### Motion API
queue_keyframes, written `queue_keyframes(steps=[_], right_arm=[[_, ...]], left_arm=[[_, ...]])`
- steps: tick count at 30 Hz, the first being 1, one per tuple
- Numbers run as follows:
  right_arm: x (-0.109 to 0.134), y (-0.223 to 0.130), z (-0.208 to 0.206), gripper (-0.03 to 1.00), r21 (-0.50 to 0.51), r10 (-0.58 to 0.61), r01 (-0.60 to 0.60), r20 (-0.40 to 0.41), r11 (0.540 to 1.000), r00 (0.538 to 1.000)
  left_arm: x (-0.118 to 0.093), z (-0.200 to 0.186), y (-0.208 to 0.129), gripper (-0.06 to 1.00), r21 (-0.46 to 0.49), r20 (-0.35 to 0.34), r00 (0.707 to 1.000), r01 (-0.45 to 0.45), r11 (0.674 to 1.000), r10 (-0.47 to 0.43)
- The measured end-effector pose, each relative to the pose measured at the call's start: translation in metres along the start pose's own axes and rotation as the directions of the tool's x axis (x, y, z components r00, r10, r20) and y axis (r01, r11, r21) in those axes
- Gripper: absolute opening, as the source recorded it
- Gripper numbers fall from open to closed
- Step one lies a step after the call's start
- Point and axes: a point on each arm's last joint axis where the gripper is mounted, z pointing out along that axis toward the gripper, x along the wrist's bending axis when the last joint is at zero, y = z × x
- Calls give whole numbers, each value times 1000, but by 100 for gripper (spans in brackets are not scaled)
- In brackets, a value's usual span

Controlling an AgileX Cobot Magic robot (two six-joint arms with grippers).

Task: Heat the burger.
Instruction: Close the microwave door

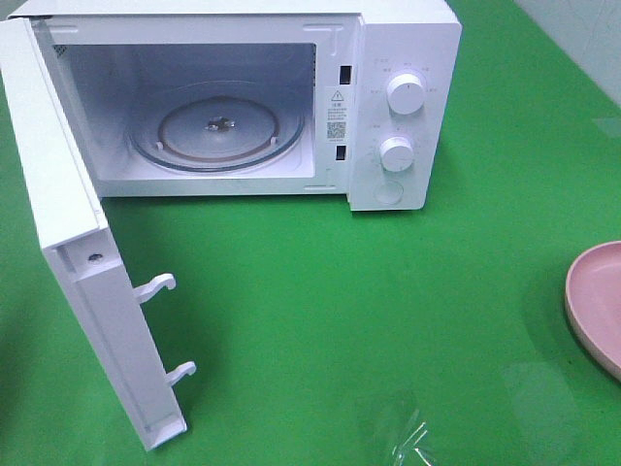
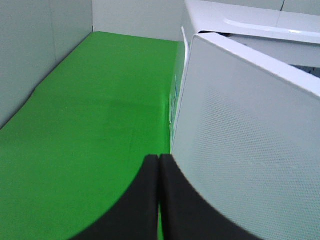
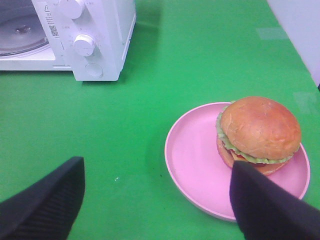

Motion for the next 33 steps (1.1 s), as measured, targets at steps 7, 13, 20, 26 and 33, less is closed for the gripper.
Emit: queue_keyframes(steps=[7, 13, 20, 26, 33], right_arm=[[0, 0, 0, 77, -1, 0, 0, 0, 1000, 1000], [0, 0, 0, 77, -1, 0, 0, 0, 1000, 1000], [0, 0, 0, 77, -1, 0, 0, 0, 1000, 1000], [0, 0, 0, 77, -1, 0, 0, 0, 1000, 1000], [0, 0, 0, 77, -1, 0, 0, 0, 1000, 1000]], left_arm=[[-1, 25, -11, 0, 5, 13, 1000, 10, 1000, -10], [-6, 39, -20, 0, 45, 74, 997, -3, 999, 0], [-23, 55, -24, 0, 51, 252, 965, -91, 995, 75], [-26, 61, -32, 0, 61, 296, 953, -93, 994, 71], [-33, 70, -41, 0, 94, 333, 941, -91, 991, 55]])
